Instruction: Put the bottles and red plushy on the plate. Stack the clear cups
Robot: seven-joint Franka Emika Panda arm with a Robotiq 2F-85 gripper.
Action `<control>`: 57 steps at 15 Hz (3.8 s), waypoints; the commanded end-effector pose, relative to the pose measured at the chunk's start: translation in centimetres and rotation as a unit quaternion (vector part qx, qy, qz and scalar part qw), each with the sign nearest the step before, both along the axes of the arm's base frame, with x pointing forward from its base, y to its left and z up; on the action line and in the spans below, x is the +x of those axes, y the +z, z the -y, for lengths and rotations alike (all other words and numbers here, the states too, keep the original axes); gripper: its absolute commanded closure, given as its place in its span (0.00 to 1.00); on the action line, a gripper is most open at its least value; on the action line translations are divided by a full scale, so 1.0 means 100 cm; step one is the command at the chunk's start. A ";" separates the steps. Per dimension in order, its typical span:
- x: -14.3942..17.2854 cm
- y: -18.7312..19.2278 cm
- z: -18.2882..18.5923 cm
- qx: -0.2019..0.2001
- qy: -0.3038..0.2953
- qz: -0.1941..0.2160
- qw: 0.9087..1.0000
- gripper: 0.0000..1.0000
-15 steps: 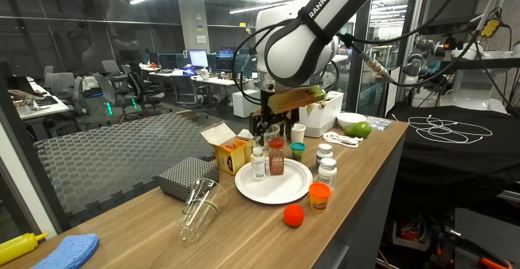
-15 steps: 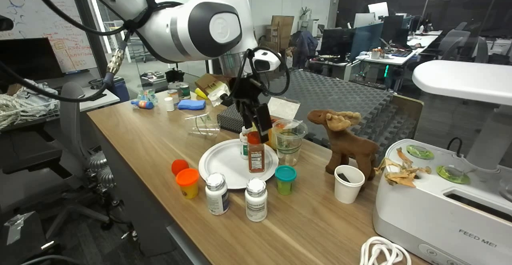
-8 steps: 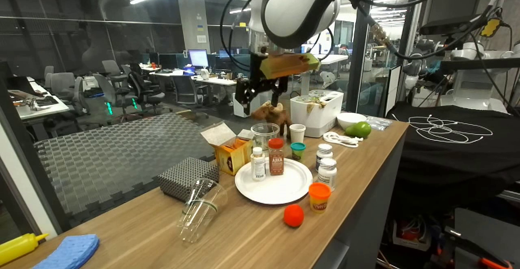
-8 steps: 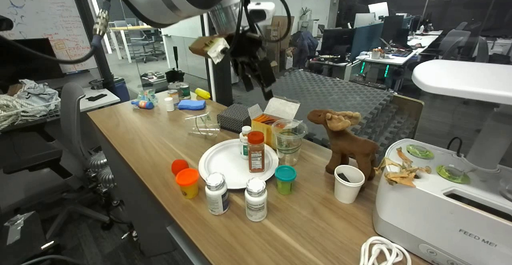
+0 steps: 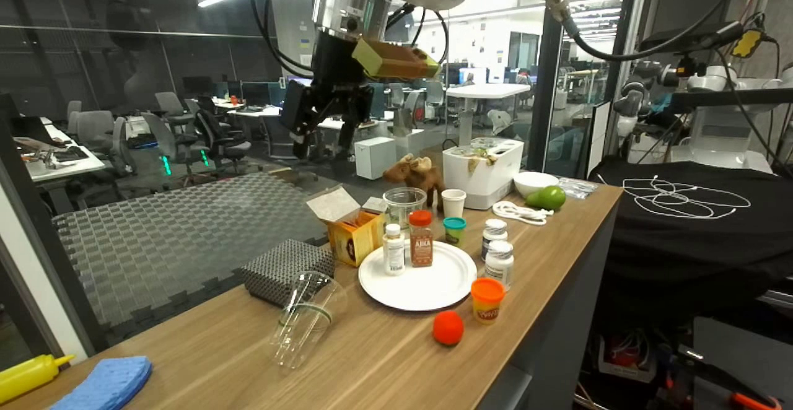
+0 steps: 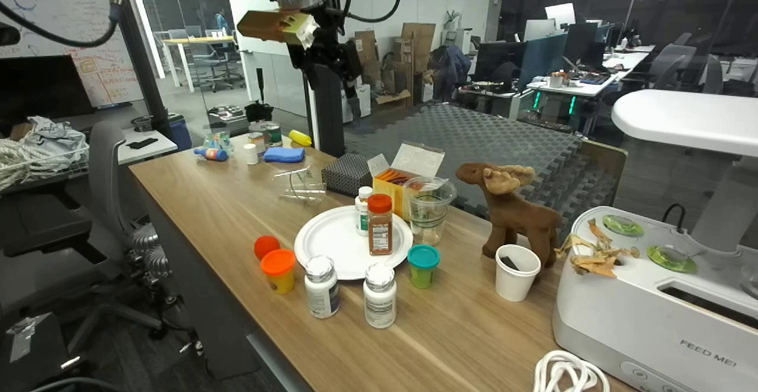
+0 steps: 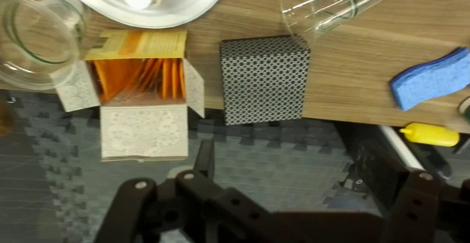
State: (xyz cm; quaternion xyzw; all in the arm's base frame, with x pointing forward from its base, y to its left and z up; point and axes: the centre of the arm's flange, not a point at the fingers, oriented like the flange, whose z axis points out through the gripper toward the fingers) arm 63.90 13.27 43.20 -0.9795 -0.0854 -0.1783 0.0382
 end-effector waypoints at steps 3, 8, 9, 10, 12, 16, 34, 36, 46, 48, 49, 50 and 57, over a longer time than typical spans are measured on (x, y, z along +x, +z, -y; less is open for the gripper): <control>0.031 -0.041 0.001 0.072 0.129 -0.052 0.988 0.00; 0.034 -0.086 0.005 0.116 0.233 -0.137 0.956 0.00; 0.033 -0.091 0.005 0.125 0.253 -0.155 0.947 0.00; 0.033 -0.098 0.005 0.129 0.271 -0.177 0.937 0.00; 0.029 -0.105 0.002 0.142 0.306 -0.218 0.916 0.00; 0.028 -0.124 -0.008 0.154 0.339 -0.268 0.889 0.00; 0.054 -0.166 -0.010 0.143 0.281 -0.191 0.929 0.00; 0.055 -0.174 -0.011 0.146 0.280 -0.189 0.930 0.00; 0.050 -0.175 -0.010 0.161 0.277 -0.188 0.928 0.54; 0.049 -0.177 -0.009 0.164 0.273 -0.190 0.929 0.69; 0.049 -0.178 -0.009 0.165 0.271 -0.192 0.929 0.78; 0.049 -0.179 -0.009 0.165 0.269 -0.196 0.928 0.85; 0.044 -0.161 -0.013 0.129 0.255 -0.200 0.937 0.90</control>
